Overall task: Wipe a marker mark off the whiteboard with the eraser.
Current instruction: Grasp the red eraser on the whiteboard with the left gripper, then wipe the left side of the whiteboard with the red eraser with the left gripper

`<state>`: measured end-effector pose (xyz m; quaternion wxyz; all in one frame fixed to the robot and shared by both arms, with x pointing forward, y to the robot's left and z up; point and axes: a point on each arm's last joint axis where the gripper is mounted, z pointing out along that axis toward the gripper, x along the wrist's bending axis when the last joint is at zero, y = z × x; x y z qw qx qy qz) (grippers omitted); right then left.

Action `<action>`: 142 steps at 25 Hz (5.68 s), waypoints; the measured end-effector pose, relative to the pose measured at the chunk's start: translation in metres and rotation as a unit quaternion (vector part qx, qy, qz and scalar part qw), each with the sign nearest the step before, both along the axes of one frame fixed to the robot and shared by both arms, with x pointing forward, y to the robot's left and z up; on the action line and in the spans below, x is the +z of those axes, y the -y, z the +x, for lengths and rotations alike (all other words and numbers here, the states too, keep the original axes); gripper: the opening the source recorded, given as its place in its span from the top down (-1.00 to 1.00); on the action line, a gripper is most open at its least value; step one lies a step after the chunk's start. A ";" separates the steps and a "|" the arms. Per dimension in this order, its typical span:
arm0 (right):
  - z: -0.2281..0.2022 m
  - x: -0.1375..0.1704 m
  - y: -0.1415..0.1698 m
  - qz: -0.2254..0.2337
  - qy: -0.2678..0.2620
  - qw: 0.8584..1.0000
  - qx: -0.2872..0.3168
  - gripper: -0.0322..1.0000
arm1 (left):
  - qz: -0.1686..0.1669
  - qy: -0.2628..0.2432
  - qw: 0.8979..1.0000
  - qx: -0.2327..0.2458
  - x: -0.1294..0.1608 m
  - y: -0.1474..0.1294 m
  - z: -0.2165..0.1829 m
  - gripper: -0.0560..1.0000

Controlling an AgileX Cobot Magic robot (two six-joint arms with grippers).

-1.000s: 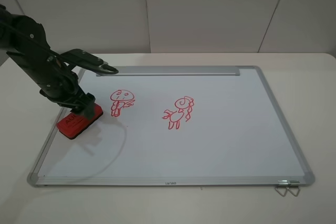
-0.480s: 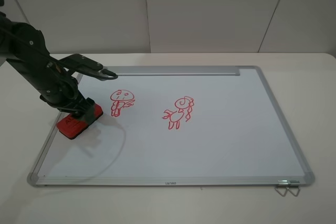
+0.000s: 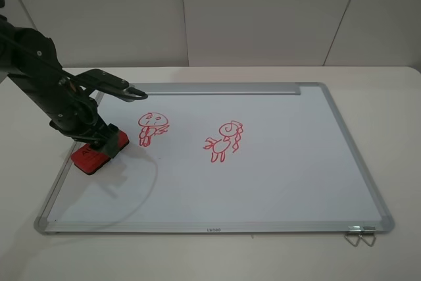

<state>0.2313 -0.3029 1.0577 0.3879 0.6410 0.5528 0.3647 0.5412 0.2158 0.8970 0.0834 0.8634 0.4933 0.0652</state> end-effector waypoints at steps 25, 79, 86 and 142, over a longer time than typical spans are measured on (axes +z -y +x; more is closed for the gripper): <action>0.000 0.000 0.000 0.000 0.000 1.000 0.000 -0.47 | 0.004 -0.012 1.000 0.000 -0.008 0.000 0.000 -0.17; 0.000 0.000 0.000 0.000 0.000 1.000 0.000 -0.47 | -0.028 -0.037 0.971 0.236 -0.006 0.043 0.074 -0.17; 0.000 0.000 0.000 0.000 0.000 1.000 0.000 -0.47 | -0.015 -0.042 0.973 0.229 -0.016 0.048 0.074 -0.17; 0.000 0.000 0.000 0.000 0.000 1.000 0.000 -0.47 | 0.015 -0.052 0.989 0.140 -0.021 0.058 0.055 -0.18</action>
